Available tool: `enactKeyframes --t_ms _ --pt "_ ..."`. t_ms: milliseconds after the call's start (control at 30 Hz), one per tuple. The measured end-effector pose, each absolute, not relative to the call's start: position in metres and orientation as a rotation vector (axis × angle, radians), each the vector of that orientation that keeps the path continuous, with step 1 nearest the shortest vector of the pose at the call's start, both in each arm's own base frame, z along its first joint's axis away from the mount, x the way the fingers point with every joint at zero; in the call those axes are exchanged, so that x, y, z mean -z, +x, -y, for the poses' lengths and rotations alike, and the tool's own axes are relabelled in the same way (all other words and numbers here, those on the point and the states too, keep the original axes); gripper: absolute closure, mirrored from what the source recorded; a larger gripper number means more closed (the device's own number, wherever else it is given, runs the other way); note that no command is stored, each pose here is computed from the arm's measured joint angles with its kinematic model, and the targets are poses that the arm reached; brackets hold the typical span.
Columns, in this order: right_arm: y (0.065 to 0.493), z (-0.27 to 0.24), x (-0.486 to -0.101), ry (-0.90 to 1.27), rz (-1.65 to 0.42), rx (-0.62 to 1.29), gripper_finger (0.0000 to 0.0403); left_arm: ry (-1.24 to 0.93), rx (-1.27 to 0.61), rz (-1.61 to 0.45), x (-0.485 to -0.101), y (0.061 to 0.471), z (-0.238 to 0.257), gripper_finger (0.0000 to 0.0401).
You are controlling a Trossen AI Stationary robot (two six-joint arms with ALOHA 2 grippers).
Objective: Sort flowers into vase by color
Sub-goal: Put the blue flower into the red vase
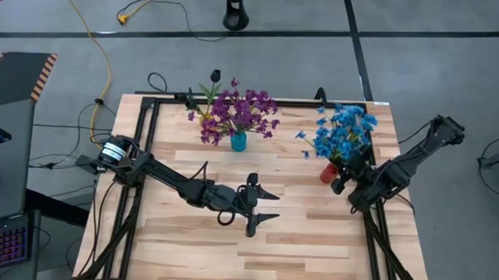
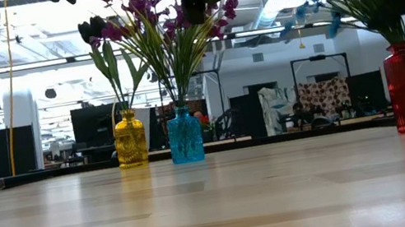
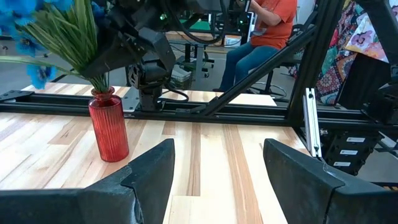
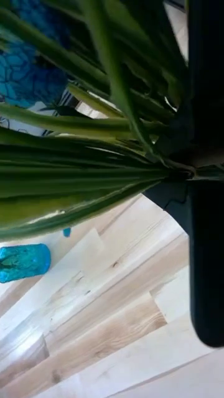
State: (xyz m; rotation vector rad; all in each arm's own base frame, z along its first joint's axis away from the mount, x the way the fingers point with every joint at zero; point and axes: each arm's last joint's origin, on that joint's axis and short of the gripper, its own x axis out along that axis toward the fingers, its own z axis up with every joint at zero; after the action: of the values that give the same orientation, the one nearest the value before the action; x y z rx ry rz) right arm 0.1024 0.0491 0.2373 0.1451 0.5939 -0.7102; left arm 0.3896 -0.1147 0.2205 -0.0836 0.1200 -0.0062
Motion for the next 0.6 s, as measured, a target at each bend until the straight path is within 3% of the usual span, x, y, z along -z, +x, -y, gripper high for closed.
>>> enactKeyframes --t_ms 600 --pt "0.102 -0.0503 -0.2356 0.164 -0.657 0.679 0.0342 -0.083 0.006 -0.12 -0.2205 0.3896 0.1147 0.0168"
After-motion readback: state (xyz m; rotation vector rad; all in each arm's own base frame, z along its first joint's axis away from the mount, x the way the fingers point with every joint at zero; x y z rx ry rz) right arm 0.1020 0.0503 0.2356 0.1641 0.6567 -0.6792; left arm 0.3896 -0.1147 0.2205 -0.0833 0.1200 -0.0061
